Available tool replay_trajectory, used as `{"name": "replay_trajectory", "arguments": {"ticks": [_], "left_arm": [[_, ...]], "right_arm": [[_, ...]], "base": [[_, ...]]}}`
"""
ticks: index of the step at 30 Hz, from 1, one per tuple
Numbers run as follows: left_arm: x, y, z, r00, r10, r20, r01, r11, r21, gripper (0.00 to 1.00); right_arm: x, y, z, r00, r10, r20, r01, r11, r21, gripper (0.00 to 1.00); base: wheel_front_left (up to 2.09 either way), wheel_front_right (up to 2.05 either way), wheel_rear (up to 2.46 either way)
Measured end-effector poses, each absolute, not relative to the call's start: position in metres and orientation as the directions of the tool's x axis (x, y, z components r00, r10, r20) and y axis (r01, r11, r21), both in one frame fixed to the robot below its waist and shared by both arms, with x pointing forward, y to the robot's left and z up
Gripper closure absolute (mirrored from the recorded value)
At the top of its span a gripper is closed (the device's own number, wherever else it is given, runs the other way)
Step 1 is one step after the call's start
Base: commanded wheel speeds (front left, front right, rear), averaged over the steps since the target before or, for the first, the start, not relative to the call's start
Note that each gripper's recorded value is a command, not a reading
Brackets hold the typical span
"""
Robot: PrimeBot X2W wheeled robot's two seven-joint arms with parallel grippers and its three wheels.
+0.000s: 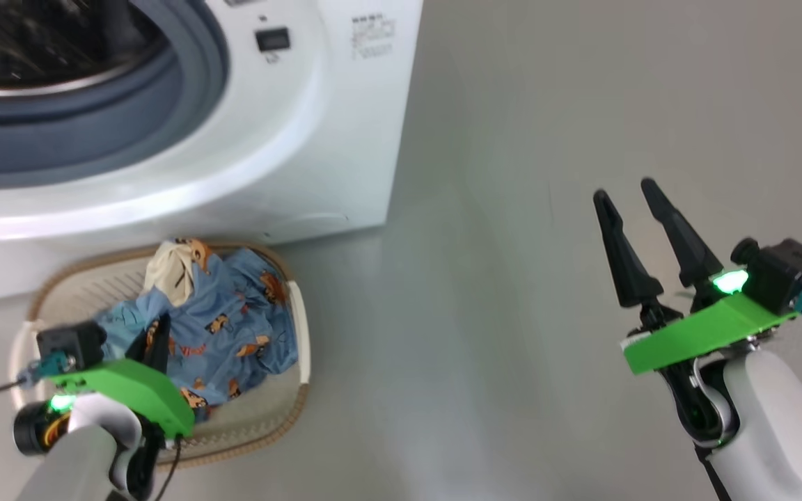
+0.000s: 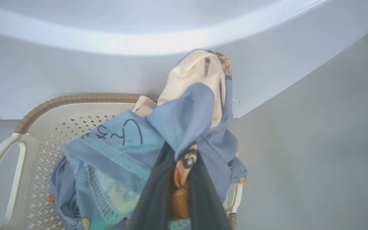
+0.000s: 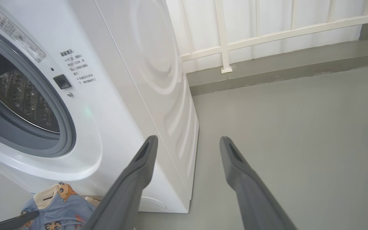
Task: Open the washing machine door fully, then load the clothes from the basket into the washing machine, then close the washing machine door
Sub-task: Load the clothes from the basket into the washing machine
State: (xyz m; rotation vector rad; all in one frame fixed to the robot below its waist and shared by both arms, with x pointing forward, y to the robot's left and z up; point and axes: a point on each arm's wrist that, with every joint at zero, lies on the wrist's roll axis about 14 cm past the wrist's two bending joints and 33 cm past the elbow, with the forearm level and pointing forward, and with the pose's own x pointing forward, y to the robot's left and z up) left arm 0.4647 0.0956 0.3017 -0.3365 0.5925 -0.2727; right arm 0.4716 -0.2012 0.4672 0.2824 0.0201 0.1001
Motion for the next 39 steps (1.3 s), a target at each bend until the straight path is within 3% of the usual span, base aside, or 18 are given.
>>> {"name": "replay_trajectory", "arguments": {"ticks": [18,28,39], "left_arm": [[0.438,0.133,0.446,0.968,-0.219,-0.124,0.163,0.92,-0.358,1.0],[0.409,0.151,0.502,0.99,-0.138,0.034,0.142,0.943,-0.301,1.0],[0.401,0.161,0.522,0.992,-0.097,0.075,0.115,0.951,-0.287,1.0]], "right_arm": [[0.429,-0.191,0.515,0.987,0.136,0.088,-0.155,0.949,0.274,0.0],[0.414,-0.186,0.53,0.98,0.155,0.126,-0.183,0.947,0.263,0.0],[0.411,-0.182,0.531,0.978,0.167,0.128,-0.196,0.945,0.263,0.0]], "base": [[0.0,0.0,0.0],[0.0,0.0,0.0],[0.0,0.0,0.0]]}}
